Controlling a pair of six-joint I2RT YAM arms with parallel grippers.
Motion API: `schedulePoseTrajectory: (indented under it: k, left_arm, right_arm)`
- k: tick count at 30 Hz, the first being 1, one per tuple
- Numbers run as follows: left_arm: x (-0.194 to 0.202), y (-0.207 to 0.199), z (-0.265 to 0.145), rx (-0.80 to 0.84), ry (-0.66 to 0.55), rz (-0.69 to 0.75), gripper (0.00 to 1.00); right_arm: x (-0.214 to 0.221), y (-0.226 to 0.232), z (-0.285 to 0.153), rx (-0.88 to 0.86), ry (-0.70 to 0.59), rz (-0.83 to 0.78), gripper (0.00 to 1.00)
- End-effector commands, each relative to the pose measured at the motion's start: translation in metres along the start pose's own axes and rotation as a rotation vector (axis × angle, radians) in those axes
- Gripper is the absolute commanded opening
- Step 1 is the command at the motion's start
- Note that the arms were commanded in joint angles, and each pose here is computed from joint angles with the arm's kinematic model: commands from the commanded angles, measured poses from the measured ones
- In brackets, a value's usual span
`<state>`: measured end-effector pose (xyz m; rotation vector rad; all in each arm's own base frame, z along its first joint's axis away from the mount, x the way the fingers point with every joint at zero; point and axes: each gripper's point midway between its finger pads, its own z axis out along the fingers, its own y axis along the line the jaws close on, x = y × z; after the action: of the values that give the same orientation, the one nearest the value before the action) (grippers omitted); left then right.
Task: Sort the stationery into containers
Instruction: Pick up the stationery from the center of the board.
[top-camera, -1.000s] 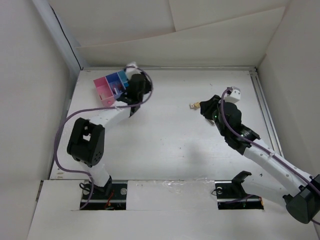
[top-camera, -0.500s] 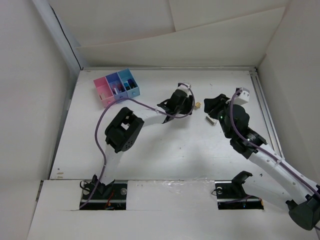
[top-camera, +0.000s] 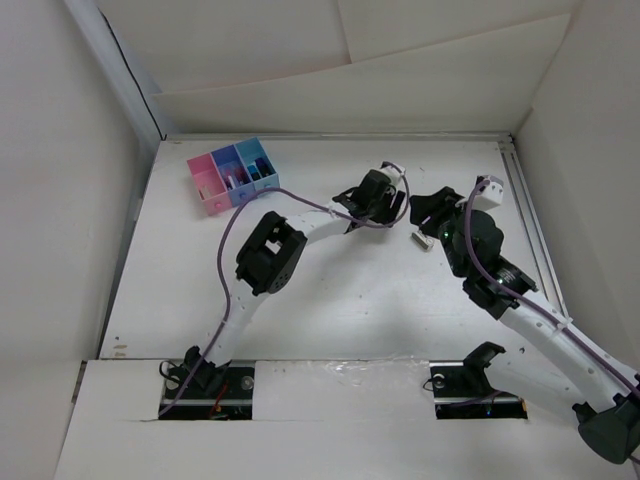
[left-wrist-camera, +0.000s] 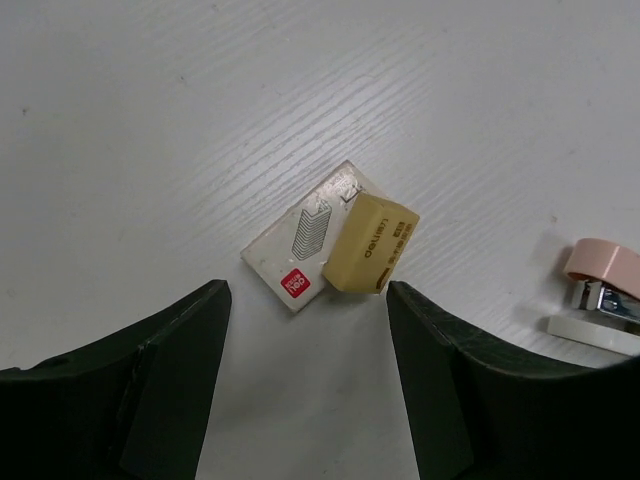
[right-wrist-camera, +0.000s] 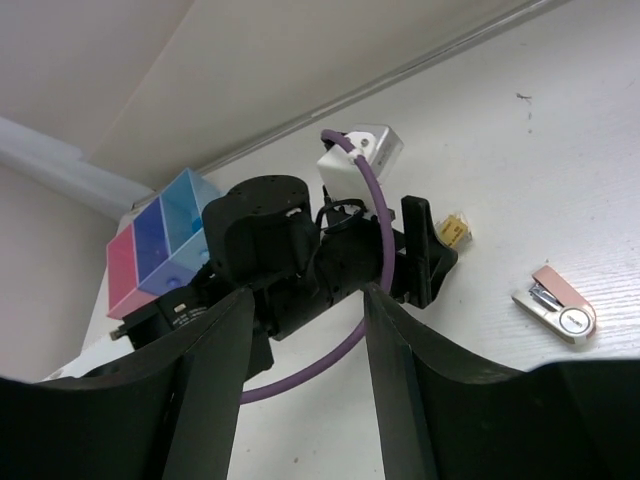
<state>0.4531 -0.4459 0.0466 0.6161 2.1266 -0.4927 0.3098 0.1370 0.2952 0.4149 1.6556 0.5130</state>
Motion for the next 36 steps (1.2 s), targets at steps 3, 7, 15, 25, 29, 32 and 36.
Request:
schedulePoseTrajectory:
  k: [3, 7, 15, 25, 29, 32, 36]
  left_arm:
    - [-0.012, 0.0, 0.004, -0.005, 0.006, 0.115, 0.62]
    - [-0.016, -0.004, 0.008, 0.017, 0.007, 0.149, 0.65]
    - [-0.008, -0.003, 0.02, 0.024, 0.049, 0.195, 0.66]
    - [-0.011, -0.004, 0.019, 0.024, 0.046, 0.195, 0.31]
    - [-0.012, -0.004, 0.012, 0.026, 0.019, 0.163, 0.17]
    - [-0.005, -0.005, -0.003, 0.036, 0.011, 0.129, 0.12]
    - [-0.009, 0.0, -0.026, 0.006, -0.046, 0.066, 0.07]
  right_arm:
    - [0.0, -0.003, 0.003, 0.01, -0.012, 0.007, 0.54]
    - [0.001, -0.002, 0.002, 0.003, -0.006, 0.007, 0.54]
    - [0.001, 0.001, 0.004, -0.004, -0.001, 0.007, 0.54]
    - [0.002, 0.002, 0.003, -0.012, 0.005, 0.007, 0.53]
    - [0.002, 0.002, 0.003, -0.012, 0.005, 0.007, 0.51]
    - [0.002, 0.002, 0.003, -0.012, 0.005, 0.007, 0.51]
    - [0.002, 0.002, 0.003, -0.012, 0.005, 0.007, 0.51]
